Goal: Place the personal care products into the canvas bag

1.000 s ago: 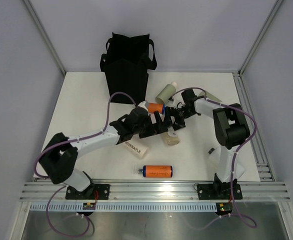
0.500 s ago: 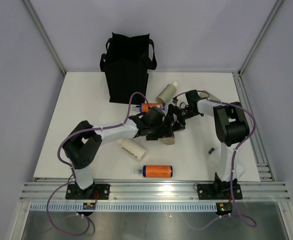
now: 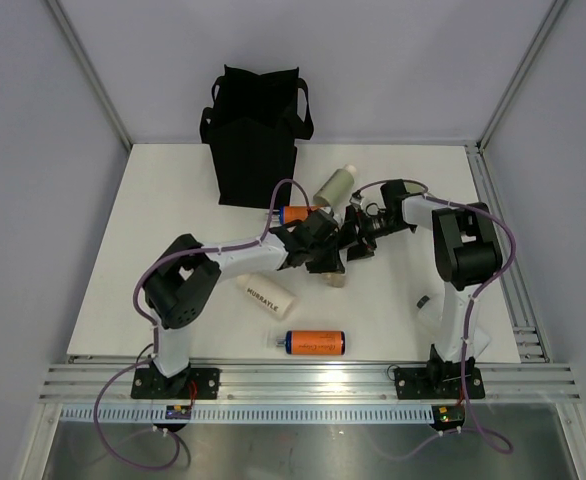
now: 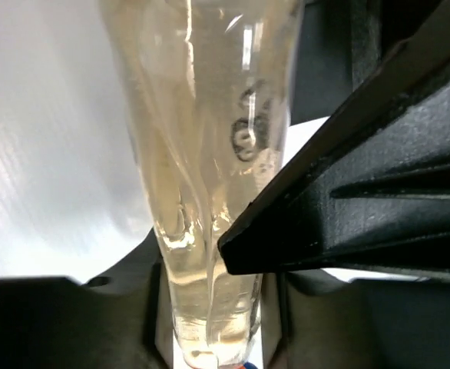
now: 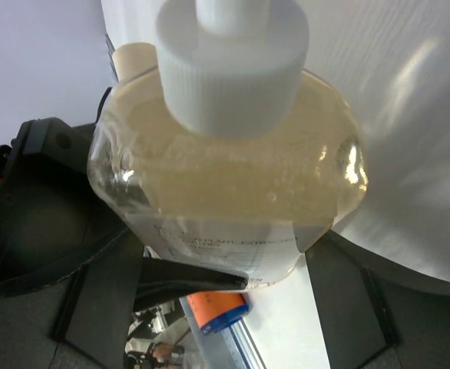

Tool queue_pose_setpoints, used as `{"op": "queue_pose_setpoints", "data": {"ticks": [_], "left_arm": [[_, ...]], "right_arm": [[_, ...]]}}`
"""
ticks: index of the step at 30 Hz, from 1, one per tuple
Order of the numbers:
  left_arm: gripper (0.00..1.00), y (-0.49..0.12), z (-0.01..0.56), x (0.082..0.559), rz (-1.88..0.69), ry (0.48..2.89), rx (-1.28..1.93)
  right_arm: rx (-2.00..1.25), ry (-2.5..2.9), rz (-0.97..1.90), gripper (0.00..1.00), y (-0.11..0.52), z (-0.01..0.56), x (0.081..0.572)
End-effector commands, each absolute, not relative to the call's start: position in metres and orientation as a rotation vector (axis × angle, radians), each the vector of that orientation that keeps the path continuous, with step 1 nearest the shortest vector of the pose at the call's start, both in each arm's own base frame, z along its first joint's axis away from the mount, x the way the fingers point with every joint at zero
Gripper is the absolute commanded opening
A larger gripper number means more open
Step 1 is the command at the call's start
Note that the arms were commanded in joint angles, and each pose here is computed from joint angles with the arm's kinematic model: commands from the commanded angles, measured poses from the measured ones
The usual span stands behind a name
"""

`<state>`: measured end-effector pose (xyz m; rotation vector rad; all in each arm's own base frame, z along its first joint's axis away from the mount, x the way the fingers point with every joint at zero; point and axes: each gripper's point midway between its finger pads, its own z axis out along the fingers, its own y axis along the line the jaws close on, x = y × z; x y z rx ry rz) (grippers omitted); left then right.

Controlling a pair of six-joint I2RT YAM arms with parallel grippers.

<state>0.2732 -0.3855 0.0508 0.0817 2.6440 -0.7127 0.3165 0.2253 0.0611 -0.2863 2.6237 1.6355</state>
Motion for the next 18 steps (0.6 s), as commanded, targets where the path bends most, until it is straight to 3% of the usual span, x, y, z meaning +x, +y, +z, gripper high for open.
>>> {"op": "queue_pose_setpoints", "data": {"ticks": [1, 2, 6, 13, 18], "left_arm": [[0.0, -0.398, 0.043, 0.287, -0.729, 2.559, 0.193], [0.0, -0.397, 0.044, 0.286, -0.738, 2.549, 0.197], [0.0, -0.394, 0.071, 0.277, -0.863, 2.444, 0.248], [0.0, -0.386, 0.098, 0.268, -1.113, 2.305, 0.314], [0.0, -0.389, 0.122, 0.271, -1.275, 2.208, 0.341]], "right_arm": [[-0.57, 2.407, 1.878, 0.32, 0.246, 0.121, 0.283], [-0.582, 2.431, 1.848, 0.45, 0.243, 0.124, 0.277], [-0.679, 2.42, 1.682, 0.69, 0.231, 0.126, 0.273], [-0.783, 2.313, 1.482, 0.84, 0.198, 0.143, 0.281], [-0.781, 2.249, 1.438, 0.84, 0.178, 0.157, 0.288]]}}
